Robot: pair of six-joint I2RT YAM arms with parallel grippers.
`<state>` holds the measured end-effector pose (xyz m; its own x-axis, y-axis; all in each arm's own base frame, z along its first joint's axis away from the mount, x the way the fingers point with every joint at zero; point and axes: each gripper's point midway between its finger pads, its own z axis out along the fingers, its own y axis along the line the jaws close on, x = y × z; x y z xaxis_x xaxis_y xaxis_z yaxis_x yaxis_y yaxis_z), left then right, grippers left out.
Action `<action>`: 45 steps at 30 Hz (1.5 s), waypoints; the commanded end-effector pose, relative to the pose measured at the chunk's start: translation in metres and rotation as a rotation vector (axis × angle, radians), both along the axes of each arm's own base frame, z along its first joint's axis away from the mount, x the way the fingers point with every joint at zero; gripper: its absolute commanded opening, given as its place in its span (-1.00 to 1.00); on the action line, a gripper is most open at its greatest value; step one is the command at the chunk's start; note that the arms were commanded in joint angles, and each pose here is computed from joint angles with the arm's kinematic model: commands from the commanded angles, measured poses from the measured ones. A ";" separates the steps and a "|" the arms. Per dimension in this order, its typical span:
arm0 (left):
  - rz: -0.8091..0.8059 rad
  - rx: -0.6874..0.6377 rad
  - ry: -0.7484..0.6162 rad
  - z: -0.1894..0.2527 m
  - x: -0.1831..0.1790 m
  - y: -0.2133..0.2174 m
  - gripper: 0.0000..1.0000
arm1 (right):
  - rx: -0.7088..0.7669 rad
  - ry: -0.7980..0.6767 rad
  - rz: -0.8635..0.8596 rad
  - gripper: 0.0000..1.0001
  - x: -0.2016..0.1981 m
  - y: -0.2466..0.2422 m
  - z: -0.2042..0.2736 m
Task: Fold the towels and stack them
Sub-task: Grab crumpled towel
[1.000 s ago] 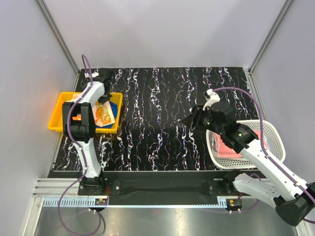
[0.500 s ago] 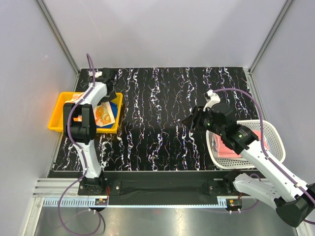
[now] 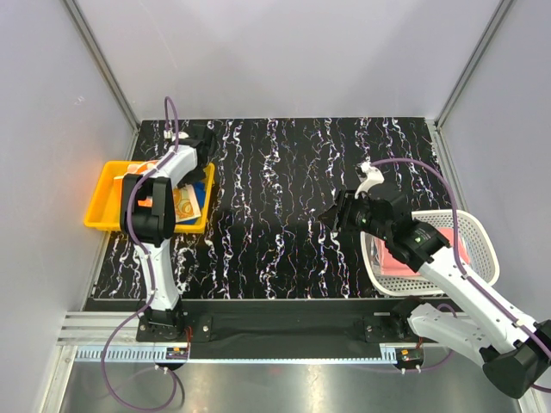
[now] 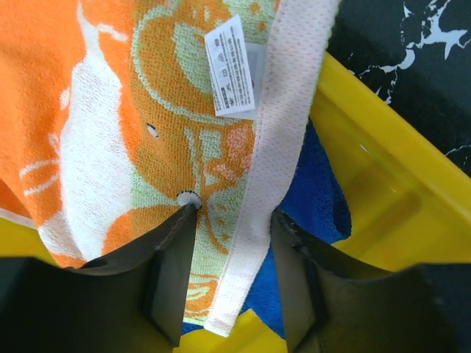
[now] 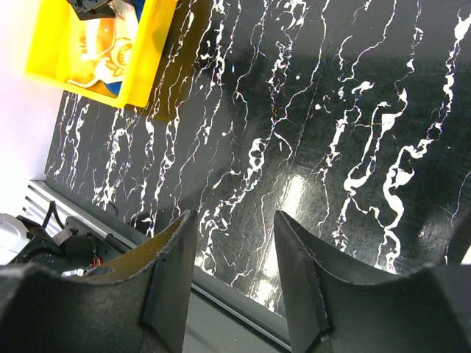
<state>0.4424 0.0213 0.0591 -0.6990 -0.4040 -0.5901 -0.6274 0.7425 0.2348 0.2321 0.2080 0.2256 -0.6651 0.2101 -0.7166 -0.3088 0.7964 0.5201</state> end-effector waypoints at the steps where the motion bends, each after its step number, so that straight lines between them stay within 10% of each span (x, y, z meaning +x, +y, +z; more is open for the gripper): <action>1: 0.043 0.037 -0.072 0.021 0.009 0.009 -0.13 | 0.019 -0.049 -0.014 0.06 0.002 -0.001 0.012; 15: 0.035 0.018 -0.161 0.073 0.007 0.008 -1.00 | 0.021 -0.051 -0.017 0.07 0.003 -0.001 0.011; 31: -0.183 -0.133 -0.383 0.202 -0.016 -0.022 -0.97 | 0.008 -0.022 -0.002 0.05 0.014 0.010 0.006; 42: -0.046 -0.121 -0.220 0.126 -0.030 0.022 -0.95 | 0.018 0.007 0.004 0.04 0.010 0.012 -0.006; 45: -0.034 -0.137 -0.193 0.100 -0.031 0.031 -0.65 | 0.015 0.008 0.005 0.04 0.008 0.010 -0.008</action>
